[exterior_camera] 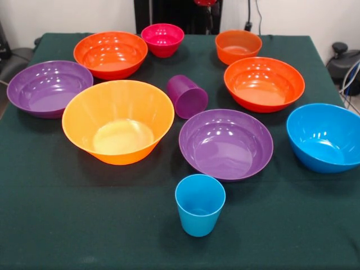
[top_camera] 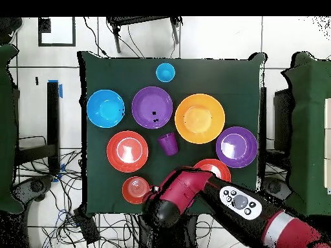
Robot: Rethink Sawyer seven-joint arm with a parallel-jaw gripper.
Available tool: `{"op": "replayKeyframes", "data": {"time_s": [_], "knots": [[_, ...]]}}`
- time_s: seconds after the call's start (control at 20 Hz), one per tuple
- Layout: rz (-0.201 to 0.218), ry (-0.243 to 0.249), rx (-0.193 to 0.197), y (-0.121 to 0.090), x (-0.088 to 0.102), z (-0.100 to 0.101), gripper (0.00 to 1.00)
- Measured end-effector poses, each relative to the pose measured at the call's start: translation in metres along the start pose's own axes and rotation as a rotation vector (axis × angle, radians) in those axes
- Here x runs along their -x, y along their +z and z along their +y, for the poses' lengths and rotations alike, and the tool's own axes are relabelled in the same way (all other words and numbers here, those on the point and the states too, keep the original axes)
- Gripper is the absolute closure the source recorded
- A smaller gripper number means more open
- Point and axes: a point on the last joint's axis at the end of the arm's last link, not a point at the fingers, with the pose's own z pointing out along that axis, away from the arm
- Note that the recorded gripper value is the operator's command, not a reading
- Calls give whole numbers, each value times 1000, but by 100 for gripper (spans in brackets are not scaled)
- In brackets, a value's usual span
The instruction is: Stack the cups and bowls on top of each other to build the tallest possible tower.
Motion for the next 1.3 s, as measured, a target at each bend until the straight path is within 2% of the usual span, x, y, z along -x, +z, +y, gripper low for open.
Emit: {"op": "replayKeyframes", "data": {"time_s": [0.3, 0.55, 0.8, 1.3], "knots": [[-19, 34, 10, 2, -9, -5, 0], [-12, 37, 13, 3, -10, -13, 0], [7, 16, 12, 4, -10, -30, 0], [-22, -49, 5, 9, -11, -58, 0]]}}
